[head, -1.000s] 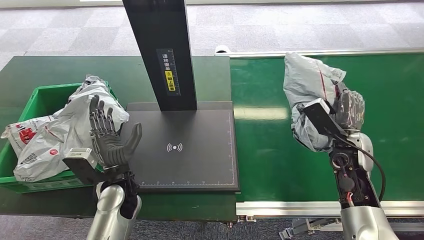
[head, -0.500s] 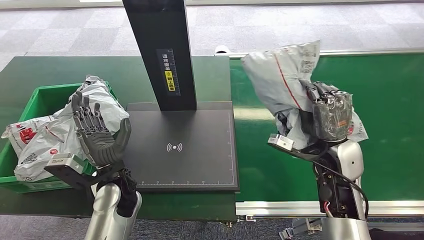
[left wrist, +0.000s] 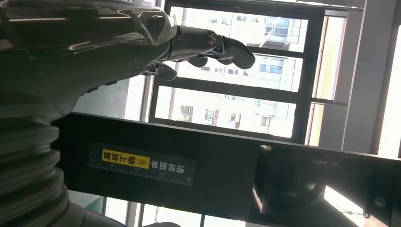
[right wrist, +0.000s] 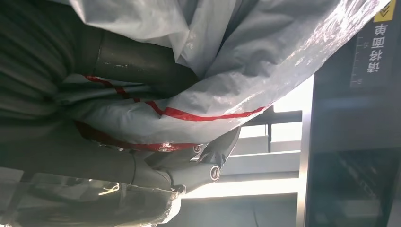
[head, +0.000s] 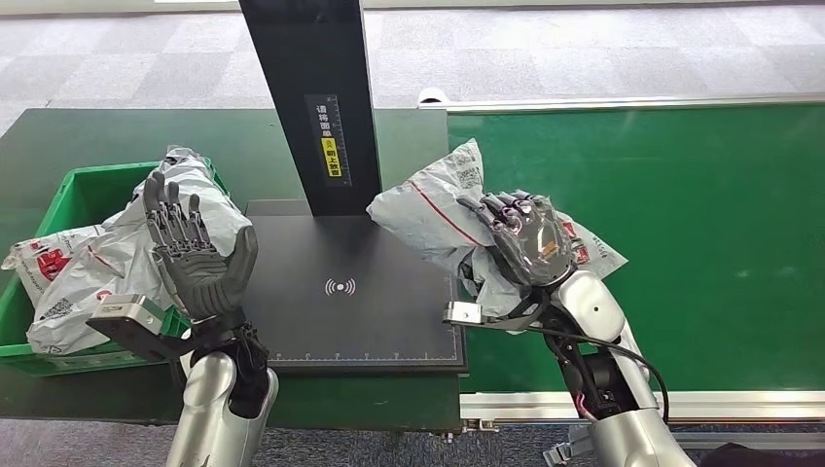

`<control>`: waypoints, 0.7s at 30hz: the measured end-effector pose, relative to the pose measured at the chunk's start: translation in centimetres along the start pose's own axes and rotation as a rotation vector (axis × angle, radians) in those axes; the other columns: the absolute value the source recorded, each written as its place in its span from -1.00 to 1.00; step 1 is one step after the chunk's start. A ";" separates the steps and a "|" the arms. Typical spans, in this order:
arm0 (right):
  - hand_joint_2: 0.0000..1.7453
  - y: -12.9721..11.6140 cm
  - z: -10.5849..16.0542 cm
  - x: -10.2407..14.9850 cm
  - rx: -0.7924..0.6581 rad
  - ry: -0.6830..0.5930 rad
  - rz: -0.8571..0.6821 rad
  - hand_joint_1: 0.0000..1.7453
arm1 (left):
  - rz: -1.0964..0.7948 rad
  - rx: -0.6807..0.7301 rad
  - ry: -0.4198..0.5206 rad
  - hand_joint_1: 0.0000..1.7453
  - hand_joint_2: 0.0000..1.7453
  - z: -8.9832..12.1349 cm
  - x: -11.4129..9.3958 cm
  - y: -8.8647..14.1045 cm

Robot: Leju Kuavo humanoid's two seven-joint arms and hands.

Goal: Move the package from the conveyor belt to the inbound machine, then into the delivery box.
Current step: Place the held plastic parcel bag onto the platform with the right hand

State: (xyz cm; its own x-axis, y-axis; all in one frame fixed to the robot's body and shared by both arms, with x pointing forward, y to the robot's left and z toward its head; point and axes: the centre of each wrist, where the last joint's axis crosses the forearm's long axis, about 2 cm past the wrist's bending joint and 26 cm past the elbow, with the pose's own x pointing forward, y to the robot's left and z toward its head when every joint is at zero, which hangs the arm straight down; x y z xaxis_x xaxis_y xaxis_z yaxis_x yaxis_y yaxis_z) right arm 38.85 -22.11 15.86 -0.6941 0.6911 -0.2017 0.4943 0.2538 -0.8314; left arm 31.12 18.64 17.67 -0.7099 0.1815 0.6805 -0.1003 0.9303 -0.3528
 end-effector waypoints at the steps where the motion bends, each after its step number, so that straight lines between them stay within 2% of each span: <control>1: 1.00 0.1 0.0 0.1 0.003 -0.004 -0.002 1.00 | 0.001 -0.001 0.000 -1.00 1.00 0.0 0.0 0.0; 5: 1.00 0.9 -0.9 0.9 0.051 -0.079 -0.021 1.00 | 0.014 -0.009 0.001 -1.00 1.00 -0.1 0.0 -0.2; 13: 1.00 4.0 -3.2 6.5 0.227 -0.259 -0.137 1.00 | 0.044 -0.032 0.010 -1.00 1.00 -0.1 -0.2 -1.5; 17: 1.00 5.1 -3.6 8.5 0.378 -0.301 -0.157 1.00 | 0.056 -0.053 0.019 -1.00 1.00 0.1 -0.4 -1.9; 21: 1.00 5.9 -3.6 10.1 0.470 -0.329 -0.163 1.00 | 0.062 -0.067 0.024 -1.00 1.00 0.0 -0.5 -2.4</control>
State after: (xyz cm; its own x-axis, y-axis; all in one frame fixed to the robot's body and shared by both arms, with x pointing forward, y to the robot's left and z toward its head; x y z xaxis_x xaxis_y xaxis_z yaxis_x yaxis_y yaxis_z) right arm 36.62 -11.19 10.79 -0.9043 0.4034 -0.1395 0.1353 -0.0392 -0.9900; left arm 31.72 16.33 18.13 -0.6964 0.2462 0.6742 -0.0092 0.9362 -0.3514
